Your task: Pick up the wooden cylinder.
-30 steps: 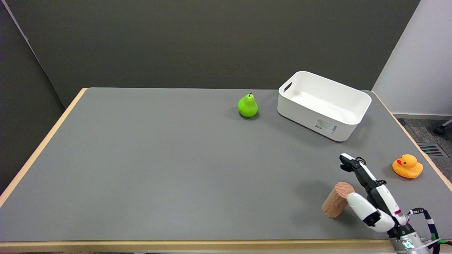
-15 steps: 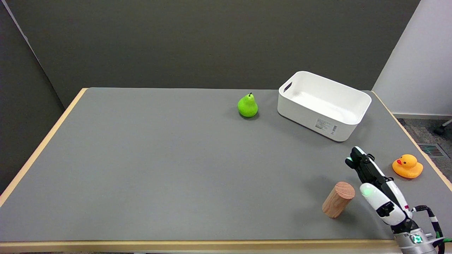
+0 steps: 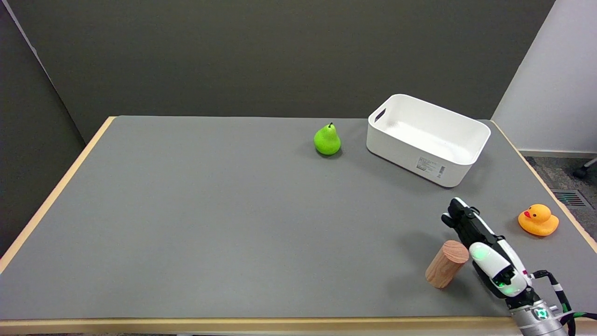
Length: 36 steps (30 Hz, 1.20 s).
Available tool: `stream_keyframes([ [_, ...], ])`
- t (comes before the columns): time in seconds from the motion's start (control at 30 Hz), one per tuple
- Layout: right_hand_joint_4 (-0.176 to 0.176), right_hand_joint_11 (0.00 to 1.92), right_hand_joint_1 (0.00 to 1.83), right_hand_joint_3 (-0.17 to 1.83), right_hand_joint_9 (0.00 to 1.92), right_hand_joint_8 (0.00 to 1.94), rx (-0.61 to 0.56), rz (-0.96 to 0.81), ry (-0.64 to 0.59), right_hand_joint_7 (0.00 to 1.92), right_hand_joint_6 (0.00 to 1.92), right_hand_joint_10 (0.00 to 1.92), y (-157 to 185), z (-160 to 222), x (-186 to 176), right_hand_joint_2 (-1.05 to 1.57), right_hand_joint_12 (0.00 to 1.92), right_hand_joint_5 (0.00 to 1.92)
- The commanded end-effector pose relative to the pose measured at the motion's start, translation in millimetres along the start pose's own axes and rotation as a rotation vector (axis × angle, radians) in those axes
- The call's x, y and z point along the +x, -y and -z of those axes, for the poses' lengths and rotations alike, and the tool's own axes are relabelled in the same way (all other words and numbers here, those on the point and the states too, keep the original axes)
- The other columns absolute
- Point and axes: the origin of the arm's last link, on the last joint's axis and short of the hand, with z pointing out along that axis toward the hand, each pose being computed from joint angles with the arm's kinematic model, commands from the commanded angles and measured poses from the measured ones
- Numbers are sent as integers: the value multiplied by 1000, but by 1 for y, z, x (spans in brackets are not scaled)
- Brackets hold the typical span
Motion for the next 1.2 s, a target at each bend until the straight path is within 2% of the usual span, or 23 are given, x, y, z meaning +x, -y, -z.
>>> stream_keyframes([
  [0.03,-176,-1,447,917,-1,126,-37,-56,60,10,43,126,-6,-3,-13,507,492,44],
  [0.9,-176,-1,516,920,-1,90,-48,-47,112,10,59,79,-8,-3,-21,521,471,46],
  [1.0,-176,-1,358,814,-1,141,-48,-36,115,-1,230,87,-8,-3,-21,643,516,1],
  [1.07,-176,-1,643,927,-1,73,-47,-33,113,10,62,60,-8,-4,-20,545,468,48],
  [1.2,-176,-1,743,954,-1,25,-48,-31,110,12,38,10,-8,-5,-19,601,446,52],
])
